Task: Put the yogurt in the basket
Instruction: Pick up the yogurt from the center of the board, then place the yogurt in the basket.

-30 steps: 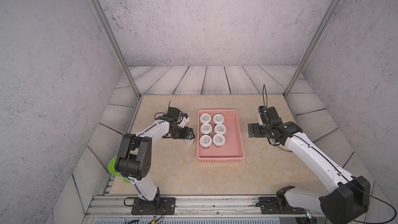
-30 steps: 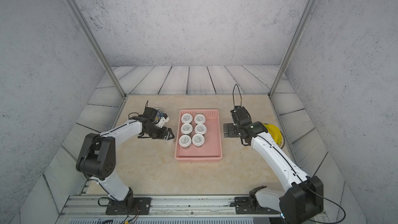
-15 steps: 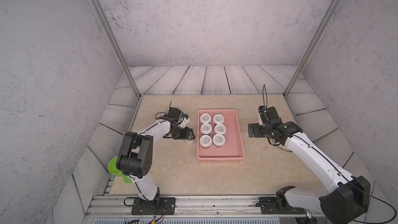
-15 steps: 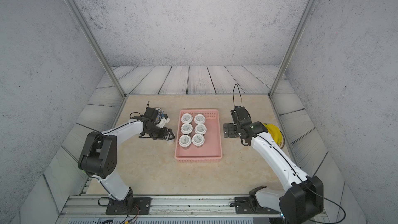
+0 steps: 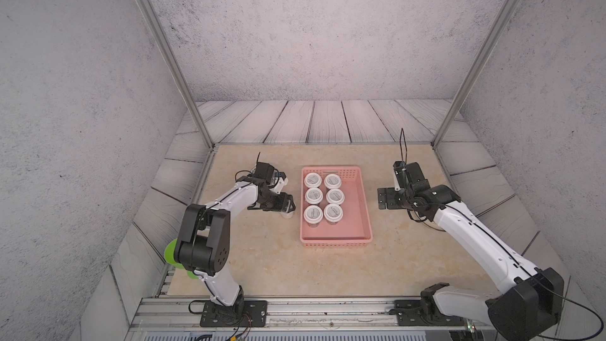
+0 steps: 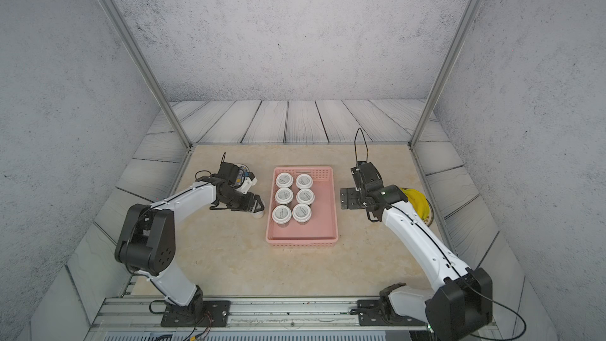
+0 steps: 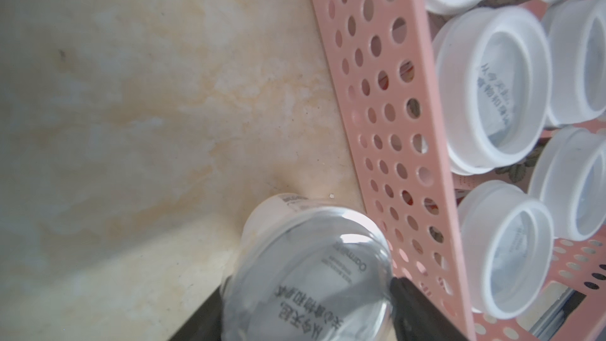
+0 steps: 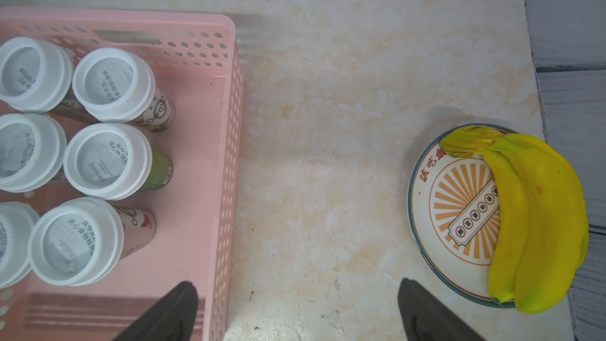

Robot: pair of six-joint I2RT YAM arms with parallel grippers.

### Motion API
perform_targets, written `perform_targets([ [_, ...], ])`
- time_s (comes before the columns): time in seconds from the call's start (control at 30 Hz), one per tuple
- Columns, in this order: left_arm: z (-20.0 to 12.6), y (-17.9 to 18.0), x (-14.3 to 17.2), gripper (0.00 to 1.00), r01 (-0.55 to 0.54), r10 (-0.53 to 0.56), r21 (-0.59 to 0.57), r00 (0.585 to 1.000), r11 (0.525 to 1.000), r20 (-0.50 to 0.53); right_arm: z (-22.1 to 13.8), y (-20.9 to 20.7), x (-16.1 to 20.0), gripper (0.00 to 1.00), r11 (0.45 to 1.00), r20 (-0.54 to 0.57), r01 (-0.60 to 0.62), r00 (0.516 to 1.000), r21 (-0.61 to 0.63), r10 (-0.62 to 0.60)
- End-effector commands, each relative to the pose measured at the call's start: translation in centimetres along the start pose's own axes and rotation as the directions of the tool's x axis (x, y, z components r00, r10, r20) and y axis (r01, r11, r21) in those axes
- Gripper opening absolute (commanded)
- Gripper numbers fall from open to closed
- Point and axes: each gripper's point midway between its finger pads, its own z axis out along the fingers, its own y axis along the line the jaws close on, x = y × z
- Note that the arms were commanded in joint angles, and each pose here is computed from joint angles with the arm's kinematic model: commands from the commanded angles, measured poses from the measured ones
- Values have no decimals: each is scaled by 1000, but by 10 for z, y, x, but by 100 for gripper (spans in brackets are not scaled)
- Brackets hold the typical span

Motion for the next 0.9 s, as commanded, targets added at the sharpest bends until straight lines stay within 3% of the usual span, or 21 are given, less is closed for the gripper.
perform_targets([
  [0.0, -22, -6, -14, 73, -56, 58, -31, 997, 998, 55, 1, -4, -1, 100, 1000, 6, 7, 1000, 22, -7],
  [0.53, -94, -36, -49, 71, -161, 168, -51, 967, 986, 190, -2, -11, -3, 100, 999, 23, 1, 1000, 53, -2],
  [0.87, -118, -77, -64, 68, -232, 211, 68, 950, 970, 229, -4, -17, -3, 100, 997, 37, -3, 999, 82, 0],
])
